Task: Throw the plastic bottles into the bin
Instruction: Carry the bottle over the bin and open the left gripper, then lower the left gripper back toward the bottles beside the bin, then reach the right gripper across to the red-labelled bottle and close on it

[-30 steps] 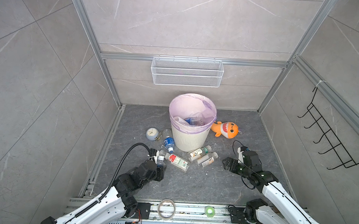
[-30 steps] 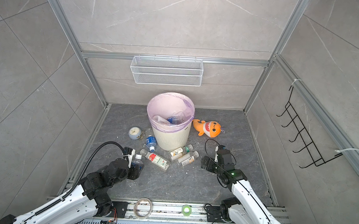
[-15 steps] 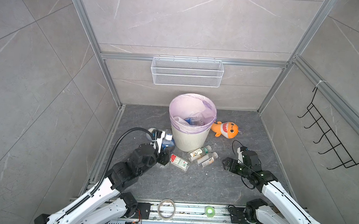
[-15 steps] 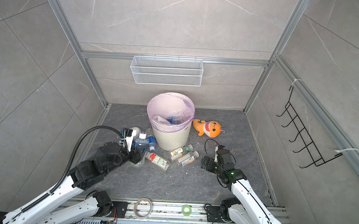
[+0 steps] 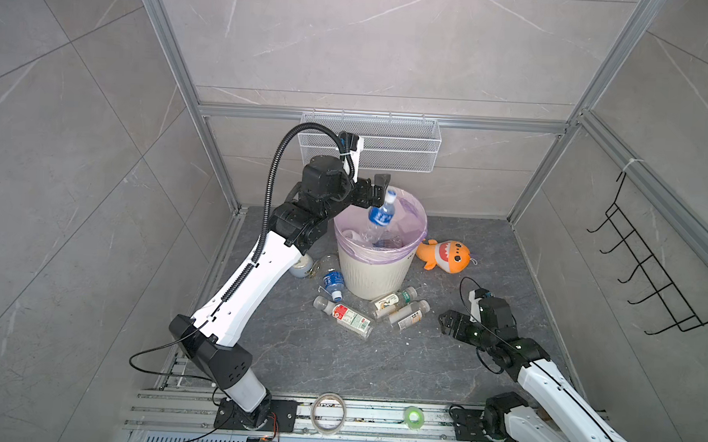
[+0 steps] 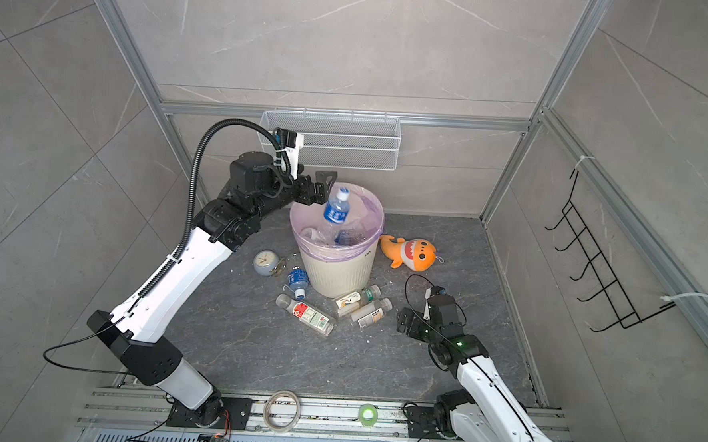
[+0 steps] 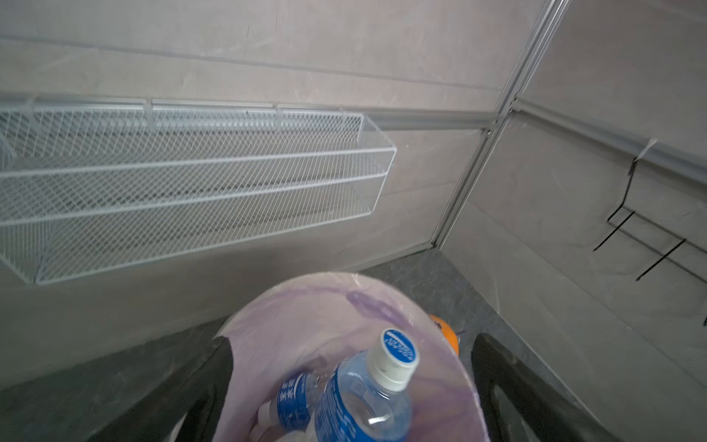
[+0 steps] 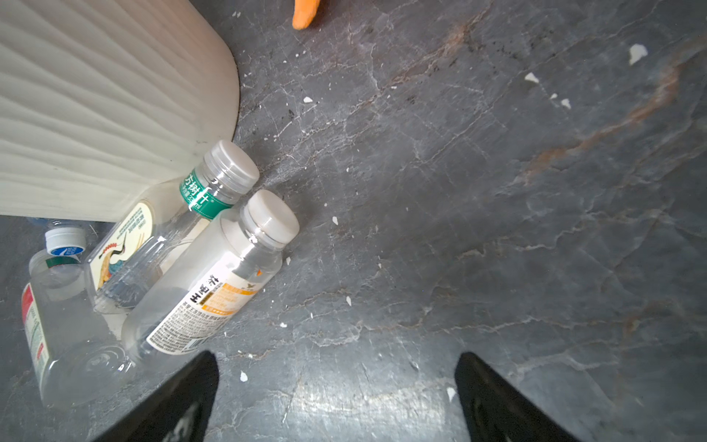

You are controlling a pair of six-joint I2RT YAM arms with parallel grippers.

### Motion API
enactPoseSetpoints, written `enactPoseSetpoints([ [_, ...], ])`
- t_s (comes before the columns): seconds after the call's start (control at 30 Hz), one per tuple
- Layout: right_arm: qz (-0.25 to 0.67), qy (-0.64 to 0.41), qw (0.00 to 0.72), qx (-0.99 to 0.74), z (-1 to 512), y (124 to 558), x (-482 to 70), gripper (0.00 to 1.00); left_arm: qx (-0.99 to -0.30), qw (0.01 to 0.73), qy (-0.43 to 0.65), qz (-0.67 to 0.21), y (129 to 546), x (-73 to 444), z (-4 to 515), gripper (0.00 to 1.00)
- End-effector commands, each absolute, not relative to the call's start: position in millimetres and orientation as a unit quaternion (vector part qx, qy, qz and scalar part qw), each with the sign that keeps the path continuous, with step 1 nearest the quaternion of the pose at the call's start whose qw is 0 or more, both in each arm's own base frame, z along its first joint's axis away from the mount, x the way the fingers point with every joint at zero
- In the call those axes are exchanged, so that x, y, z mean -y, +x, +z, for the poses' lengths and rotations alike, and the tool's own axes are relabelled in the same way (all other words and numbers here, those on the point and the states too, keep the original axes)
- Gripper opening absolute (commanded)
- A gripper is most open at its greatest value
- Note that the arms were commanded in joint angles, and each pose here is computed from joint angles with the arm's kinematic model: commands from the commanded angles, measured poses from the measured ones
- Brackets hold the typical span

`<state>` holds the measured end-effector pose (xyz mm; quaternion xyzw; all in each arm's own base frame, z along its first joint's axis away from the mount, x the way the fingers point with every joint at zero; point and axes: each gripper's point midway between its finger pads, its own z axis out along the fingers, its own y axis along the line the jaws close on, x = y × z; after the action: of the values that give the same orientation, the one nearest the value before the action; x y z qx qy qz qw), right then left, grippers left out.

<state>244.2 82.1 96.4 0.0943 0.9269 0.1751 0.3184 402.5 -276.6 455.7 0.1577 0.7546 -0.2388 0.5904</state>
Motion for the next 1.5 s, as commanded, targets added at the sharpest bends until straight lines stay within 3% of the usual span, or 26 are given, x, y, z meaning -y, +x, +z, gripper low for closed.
enactPoseSetpoints([
  [0.0, 0.177, 0.086, 0.330, -0.923, 100, 247, -83, 0.98, -0.716, 0.626, 0.157, -0.267, 370, 262, 495, 1.00],
  [0.3, 0.182, 0.080, 0.331, -0.922, 101, 247, -85, 0.98, -0.713, 0.634, 0.152, -0.259, 336, 234, 486, 1.00],
  [0.93, 0.198, 0.060, 0.347, -0.915, 109, 245, -92, 0.97, -0.755, 0.597, 0.123, -0.242, 293, 192, 395, 1.00],
  [1.47, 0.188, -0.005, 0.380, -0.906, 121, 237, -115, 0.97, -0.817, 0.526, 0.095, -0.216, 274, 171, 274, 1.00],
])
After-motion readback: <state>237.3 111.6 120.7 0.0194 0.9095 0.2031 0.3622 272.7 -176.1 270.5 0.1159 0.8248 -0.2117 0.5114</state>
